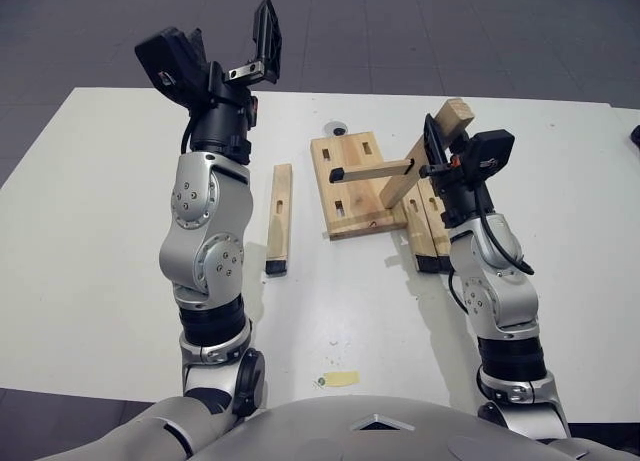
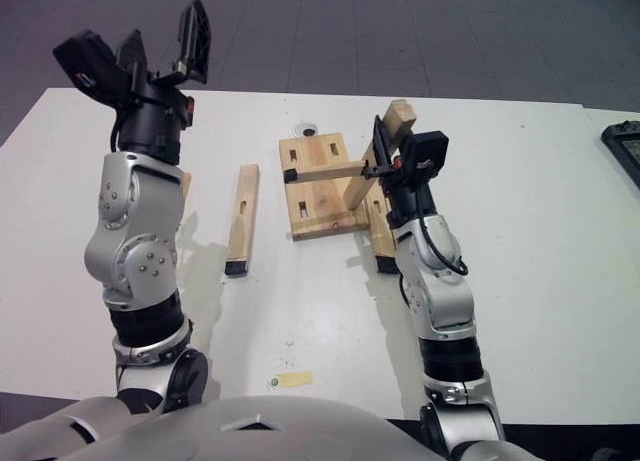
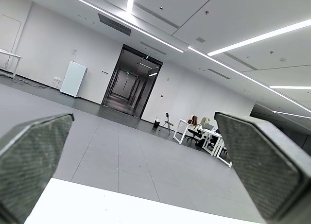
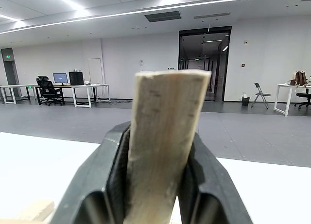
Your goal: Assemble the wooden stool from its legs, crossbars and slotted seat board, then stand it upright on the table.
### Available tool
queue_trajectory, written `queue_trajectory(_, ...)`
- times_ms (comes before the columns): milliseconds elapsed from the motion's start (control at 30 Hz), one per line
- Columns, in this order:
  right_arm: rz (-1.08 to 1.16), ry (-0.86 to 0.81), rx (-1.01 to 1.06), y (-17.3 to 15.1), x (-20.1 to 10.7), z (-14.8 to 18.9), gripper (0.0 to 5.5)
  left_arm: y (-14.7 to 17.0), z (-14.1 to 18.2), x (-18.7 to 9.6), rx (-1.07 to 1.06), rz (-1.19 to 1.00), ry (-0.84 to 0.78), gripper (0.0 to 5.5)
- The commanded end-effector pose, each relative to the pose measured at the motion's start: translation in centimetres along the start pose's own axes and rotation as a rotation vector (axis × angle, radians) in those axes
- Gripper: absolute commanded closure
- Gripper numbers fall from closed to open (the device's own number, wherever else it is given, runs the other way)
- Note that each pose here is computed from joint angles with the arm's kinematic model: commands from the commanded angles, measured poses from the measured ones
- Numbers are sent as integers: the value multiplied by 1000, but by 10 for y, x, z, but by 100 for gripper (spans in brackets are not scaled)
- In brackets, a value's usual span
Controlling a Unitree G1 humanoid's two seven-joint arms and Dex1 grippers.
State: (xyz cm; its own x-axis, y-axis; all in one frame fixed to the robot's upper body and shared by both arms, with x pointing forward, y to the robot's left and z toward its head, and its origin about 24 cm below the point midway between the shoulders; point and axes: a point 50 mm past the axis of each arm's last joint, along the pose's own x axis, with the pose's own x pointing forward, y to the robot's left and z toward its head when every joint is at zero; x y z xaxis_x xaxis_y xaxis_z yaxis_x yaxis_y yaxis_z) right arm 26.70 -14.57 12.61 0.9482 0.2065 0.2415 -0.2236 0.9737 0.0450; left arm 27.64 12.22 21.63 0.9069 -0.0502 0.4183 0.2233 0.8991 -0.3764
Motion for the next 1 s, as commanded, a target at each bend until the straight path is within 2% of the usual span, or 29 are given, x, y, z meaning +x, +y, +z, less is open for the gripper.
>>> queue_trajectory(33,-22,345,-108,-10,-23,-55,439,1,-7,0,19,-2,41,10)
queue_trajectory(433,-58,230,-4,-8,-13,-42,439,-3,-10,4,19,-30,46,10)
queue_trajectory(733,-57,211,10,-6,-10,-40,439,-3,-11,5,20,-38,47,10)
queue_trajectory(767,-56,210,11,-5,-10,-40,410,-3,-11,5,20,-38,47,10)
queue_trajectory(1000,-53,198,25,-4,-8,-39,297,-2,-12,6,22,-42,48,10)
